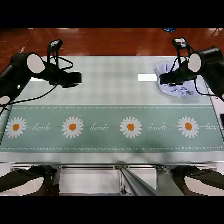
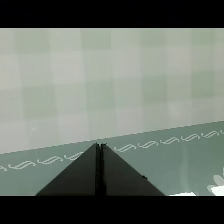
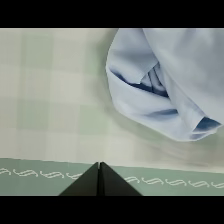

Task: Fold the shirts.

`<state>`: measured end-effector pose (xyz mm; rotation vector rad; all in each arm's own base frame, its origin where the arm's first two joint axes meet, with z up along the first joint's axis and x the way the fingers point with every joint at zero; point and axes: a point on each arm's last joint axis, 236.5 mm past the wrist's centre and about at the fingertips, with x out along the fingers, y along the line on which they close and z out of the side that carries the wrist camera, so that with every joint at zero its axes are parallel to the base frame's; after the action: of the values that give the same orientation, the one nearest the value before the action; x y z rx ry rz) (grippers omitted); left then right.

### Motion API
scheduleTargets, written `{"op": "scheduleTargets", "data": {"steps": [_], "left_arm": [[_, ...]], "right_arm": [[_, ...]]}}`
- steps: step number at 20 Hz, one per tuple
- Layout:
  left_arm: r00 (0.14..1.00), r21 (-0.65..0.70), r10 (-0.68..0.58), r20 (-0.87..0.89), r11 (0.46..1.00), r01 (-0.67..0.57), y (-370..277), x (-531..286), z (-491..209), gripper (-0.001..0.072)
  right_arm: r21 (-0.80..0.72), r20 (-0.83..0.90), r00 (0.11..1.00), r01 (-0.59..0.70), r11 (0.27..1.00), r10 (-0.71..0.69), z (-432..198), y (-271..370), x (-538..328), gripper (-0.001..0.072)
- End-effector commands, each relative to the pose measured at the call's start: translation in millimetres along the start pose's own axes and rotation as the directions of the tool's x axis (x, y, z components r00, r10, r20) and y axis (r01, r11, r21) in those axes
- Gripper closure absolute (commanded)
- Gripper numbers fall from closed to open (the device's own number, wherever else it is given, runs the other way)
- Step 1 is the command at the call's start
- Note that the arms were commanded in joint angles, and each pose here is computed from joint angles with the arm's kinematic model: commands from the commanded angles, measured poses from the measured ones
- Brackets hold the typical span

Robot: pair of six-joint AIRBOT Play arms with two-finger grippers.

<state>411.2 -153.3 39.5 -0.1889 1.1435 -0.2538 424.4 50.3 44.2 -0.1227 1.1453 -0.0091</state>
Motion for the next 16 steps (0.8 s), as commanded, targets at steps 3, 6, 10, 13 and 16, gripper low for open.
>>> {"op": "scheduleTargets", "data": {"steps": [3,6,10,13,16], "left_arm": [[1.0,-0.001,0.001,0.0,1.0,-0.001,0,0,0,0.0688],[1.0,-0.001,0.0,-0.001,1.0,0.0,0,0,0,0.0687],[1.0,-0.001,0.0,-0.001,1.0,0.0,0,0,0,0.0687],[1.0,0.0,-0.003,0.025,1.0,0.003,0,0,6,0.0687],[0.989,0.001,-0.017,0.147,1.0,0.017,-3,-1,35,0.0687]], "right_arm": [[0.0,-0.001,1.0,0.0,1.0,0.0,0,0,0,0.0693],[0.0,-0.002,1.0,0.0,1.0,0.0,0,0,0,0.0693],[0.0,-0.002,1.0,0.0,1.0,0.0,0,0,0,0.0693],[-0.006,0.05,0.999,-0.004,1.0,0.004,12,1,0,0.0693],[-0.032,0.213,0.977,0.023,0.999,-0.015,50,-3,-5,0.0692]]}}
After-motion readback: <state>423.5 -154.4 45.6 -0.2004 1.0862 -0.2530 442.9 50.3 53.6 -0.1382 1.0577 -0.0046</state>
